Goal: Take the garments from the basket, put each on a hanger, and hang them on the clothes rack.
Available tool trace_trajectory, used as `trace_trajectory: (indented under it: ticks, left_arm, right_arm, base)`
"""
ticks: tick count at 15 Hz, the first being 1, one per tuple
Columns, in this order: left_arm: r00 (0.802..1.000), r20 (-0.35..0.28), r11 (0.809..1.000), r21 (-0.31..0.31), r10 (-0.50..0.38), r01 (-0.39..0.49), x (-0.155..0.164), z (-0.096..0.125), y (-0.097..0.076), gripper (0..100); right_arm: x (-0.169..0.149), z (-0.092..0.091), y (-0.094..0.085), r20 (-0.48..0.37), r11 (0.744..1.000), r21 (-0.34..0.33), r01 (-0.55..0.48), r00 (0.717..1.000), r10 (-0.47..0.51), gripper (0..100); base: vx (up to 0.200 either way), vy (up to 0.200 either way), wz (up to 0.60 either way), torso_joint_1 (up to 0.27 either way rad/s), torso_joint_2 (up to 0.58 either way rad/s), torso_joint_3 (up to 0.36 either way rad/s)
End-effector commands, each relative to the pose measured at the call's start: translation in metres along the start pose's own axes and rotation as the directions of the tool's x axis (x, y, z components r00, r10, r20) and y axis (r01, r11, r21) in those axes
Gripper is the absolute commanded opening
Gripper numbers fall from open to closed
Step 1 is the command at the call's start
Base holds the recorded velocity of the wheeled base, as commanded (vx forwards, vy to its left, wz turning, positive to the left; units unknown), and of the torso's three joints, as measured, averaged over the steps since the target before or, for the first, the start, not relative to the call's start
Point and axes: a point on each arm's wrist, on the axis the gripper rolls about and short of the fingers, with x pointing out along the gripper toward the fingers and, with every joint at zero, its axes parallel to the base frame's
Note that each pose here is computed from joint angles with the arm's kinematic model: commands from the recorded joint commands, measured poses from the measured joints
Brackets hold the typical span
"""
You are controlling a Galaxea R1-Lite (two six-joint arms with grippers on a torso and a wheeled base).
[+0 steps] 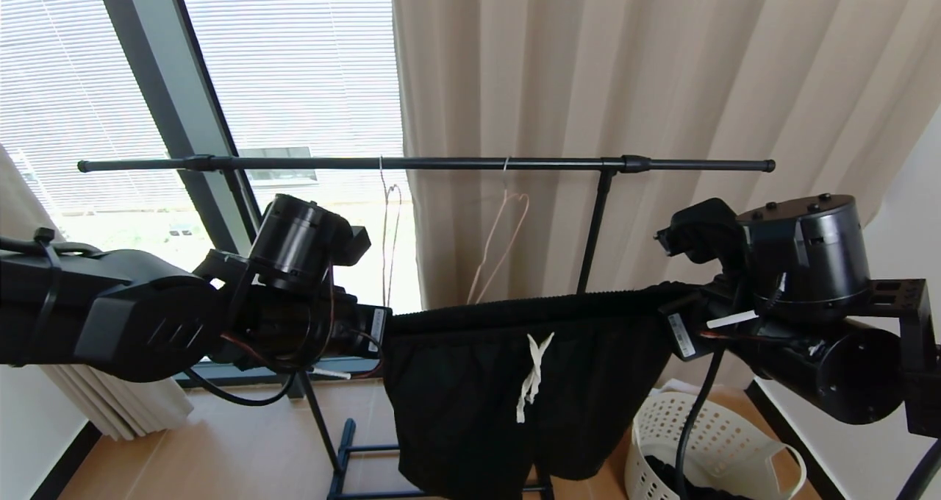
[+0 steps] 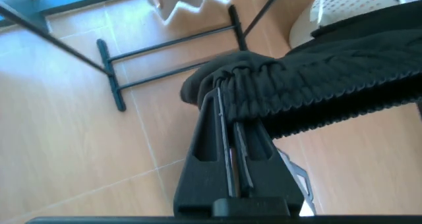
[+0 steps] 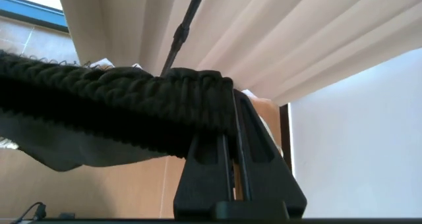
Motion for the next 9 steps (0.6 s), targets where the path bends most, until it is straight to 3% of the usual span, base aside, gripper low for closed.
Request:
trace_trajectory:
  ticks: [1, 5, 9]
  left_arm:
    - [0.997, 0.041, 0.998, 0.004, -0.059, 0.059, -0.004, 0.013, -0.007, 0]
    - [0.984, 0.119, 0.991, 0.021, -0.134, 0.133, -0.004, 0.042, -0.02, 0]
    - [0.958, 0.192, 0.977, 0.048, -0.212, 0.206, 0.009, 0.076, -0.039, 0]
  right_arm:
    - [-0.016, -0.006, 0.001, 0.018, 0.999, -0.037, -0.034, 0.999, 0.035, 0]
    - [-0.051, -0.022, 0.012, 0.058, 0.982, -0.129, -0.138, 0.988, 0.147, 0]
    - [-0.075, -0.03, 0.035, 0.083, 0.943, -0.208, -0.261, 0.956, 0.283, 0]
  base:
    - [0.0, 0.0, 0.0, 0.0, 0.0, 0.0]
    - [0.0, 0.0, 0.0, 0.0, 0.0, 0.0]
    - [0.0, 0.0, 0.0, 0.0, 0.0, 0.0]
